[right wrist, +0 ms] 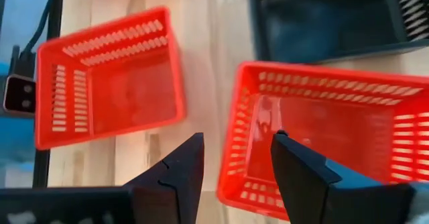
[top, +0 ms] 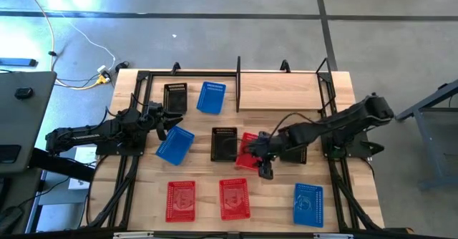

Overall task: Stack baskets on shelf by color
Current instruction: Put the top red bin on the shelf

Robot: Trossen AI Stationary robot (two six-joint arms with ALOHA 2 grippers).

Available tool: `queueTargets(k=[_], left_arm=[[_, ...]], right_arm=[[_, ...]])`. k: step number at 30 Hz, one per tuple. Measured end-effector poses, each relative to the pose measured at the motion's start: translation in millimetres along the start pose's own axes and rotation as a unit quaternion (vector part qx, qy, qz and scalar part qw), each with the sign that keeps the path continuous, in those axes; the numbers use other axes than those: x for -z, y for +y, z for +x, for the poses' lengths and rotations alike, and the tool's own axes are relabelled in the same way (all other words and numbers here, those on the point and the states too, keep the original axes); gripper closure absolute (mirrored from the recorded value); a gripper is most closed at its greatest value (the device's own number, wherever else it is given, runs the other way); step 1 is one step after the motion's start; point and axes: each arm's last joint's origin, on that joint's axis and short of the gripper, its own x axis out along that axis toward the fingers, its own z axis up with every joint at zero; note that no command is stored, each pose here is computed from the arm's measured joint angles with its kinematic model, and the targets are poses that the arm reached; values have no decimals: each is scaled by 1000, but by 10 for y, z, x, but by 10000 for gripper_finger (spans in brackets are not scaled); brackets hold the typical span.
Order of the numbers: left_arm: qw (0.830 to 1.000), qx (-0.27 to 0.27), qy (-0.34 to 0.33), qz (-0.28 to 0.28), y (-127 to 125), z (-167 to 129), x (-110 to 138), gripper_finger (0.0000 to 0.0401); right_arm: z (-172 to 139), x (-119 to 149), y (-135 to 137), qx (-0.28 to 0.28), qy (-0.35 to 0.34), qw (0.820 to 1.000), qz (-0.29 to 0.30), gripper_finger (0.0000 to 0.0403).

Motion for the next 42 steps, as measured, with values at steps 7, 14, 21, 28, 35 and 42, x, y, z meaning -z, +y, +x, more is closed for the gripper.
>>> queueTargets(k=[7,14,21,28,35,42], left_arm=[[1000,0,0,0,0,0,0,286],[1000,0,0,0,0,0,0,286],[1000,0,0,0,0,0,0,286],[1000,0,0,0,0,0,0,286],[1000,0,0,0,0,0,0,286],[1000,0,0,0,0,0,0,286]], right_arm=[[284,63,105,-12,24,1000,-15,245],[483,129,103,27,38,999,-8,245],[626,179,78,38,59,998,-8,245],[683,203,71,33,71,997,0,279],[678,206,75,21,78,997,17,389],[586,213,72,25,86,996,16,397]])
